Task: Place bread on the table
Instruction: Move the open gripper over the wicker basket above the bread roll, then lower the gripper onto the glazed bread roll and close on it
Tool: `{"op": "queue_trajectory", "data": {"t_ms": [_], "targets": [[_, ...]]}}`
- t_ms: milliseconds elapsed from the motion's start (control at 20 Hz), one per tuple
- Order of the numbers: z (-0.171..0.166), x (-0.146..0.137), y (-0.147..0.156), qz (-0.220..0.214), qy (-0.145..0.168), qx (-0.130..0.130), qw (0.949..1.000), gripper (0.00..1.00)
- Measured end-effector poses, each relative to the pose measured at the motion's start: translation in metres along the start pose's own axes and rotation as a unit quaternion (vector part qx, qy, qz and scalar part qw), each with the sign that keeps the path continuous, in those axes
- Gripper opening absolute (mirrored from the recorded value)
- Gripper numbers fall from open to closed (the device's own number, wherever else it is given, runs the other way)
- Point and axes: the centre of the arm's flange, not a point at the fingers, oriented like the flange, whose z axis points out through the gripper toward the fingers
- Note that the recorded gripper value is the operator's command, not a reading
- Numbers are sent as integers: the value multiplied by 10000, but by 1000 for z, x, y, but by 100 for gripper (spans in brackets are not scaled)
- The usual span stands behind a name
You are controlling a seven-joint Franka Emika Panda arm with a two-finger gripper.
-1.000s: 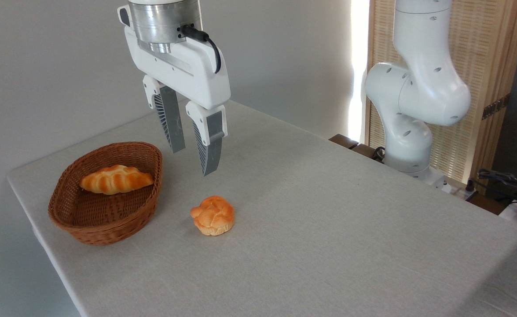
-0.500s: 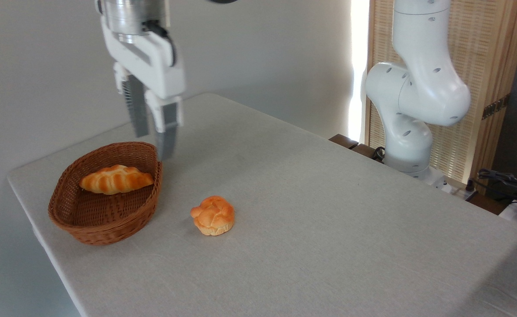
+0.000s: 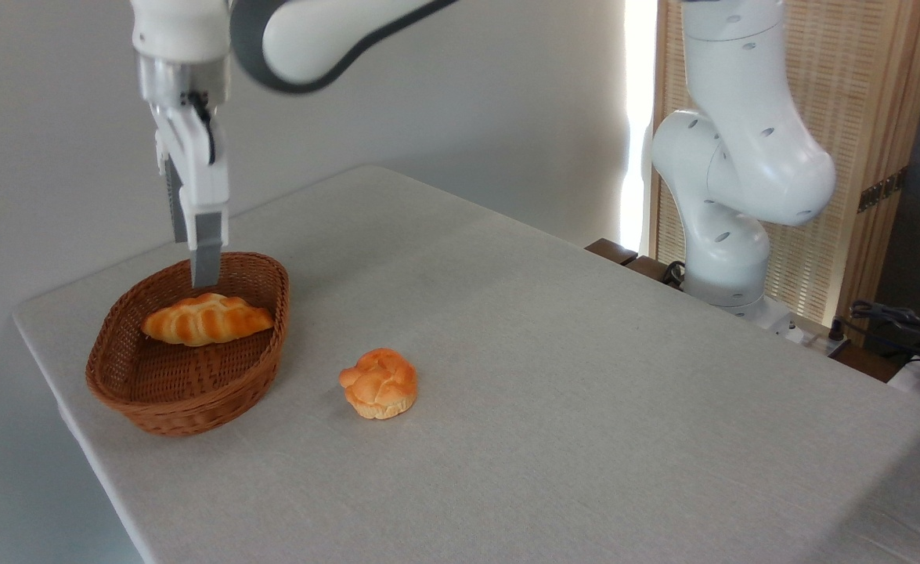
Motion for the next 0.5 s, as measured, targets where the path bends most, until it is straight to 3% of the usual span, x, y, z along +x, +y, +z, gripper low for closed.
{"op": "queue_trajectory", "data": {"t_ms": [250, 500], "targets": [[64, 17, 40, 297, 86, -253, 9992, 100], [97, 11, 52, 455, 110, -127, 9988, 100]]}}
